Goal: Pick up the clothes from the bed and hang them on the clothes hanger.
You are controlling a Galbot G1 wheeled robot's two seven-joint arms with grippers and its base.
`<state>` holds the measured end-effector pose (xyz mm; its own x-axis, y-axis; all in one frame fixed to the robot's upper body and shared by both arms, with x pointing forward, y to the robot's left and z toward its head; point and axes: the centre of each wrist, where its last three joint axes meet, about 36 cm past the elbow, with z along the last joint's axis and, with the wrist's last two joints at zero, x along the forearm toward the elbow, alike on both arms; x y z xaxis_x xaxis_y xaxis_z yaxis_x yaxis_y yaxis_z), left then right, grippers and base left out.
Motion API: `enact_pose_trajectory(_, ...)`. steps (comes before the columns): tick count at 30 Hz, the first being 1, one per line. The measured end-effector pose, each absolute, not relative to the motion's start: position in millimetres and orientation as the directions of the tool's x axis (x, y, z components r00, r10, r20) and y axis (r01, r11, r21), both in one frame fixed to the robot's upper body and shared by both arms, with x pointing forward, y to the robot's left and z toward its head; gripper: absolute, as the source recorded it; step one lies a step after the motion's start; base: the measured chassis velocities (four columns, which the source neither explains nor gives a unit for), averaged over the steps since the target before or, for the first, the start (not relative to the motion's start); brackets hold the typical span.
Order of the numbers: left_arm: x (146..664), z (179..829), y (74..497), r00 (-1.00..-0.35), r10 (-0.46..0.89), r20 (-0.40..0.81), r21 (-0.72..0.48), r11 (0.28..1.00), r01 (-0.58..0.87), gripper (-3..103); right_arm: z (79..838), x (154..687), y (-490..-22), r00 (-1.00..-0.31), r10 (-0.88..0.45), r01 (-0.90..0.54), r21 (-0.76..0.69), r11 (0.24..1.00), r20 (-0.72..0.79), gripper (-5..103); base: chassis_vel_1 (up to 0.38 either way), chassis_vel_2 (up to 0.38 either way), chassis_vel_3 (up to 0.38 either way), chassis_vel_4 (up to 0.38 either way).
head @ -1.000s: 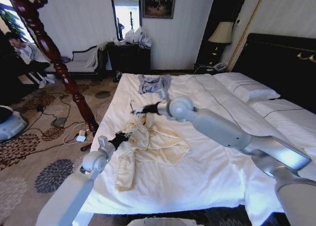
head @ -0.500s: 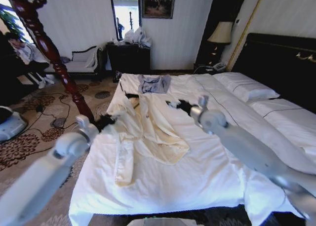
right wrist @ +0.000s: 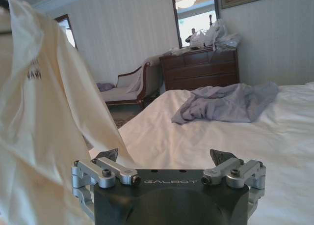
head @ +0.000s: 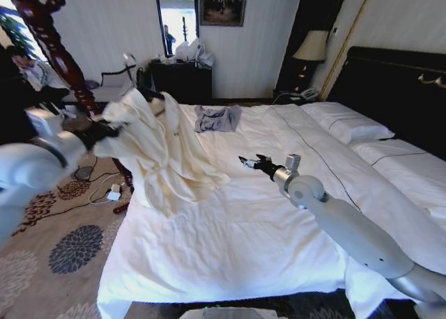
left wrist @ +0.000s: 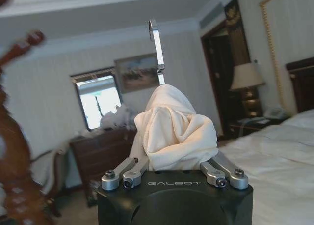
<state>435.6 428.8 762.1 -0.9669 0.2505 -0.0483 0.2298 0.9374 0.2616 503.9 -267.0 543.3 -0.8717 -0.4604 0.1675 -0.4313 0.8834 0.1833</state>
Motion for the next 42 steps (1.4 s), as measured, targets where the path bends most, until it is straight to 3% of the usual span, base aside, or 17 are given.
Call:
enact_pose_trajectory(21, 444.3, 836.8, 546.4, -0.985, 0.015, -0.169, 0.172, 0.985, -0.015, 21, 528.4, 495.7, -269.4, -0.873, -0.461, -0.431, 0.189, 0.883, 0.162, 100, 0.000, 0.000, 0.000, 0.000)
enact_pose_trajectory(37, 459.5, 827.1, 573.3, -0.979, 0.080, -0.189, 0.124, 0.991, 0.057, 21, 519.3, 481.4, -275.7, -0.878, -0.446, -0.416, 0.186, 0.890, 0.172, 100, 0.000, 0.000, 0.000, 0.000)
enact_pose_trajectory(42, 498.8, 813.5, 574.4, -0.969, 0.130, -0.208, 0.058, 0.991, 0.121, 21, 514.9, 472.8, -281.3, -0.880, -0.437, -0.406, 0.182, 0.895, 0.186, 100, 0.000, 0.000, 0.000, 0.000)
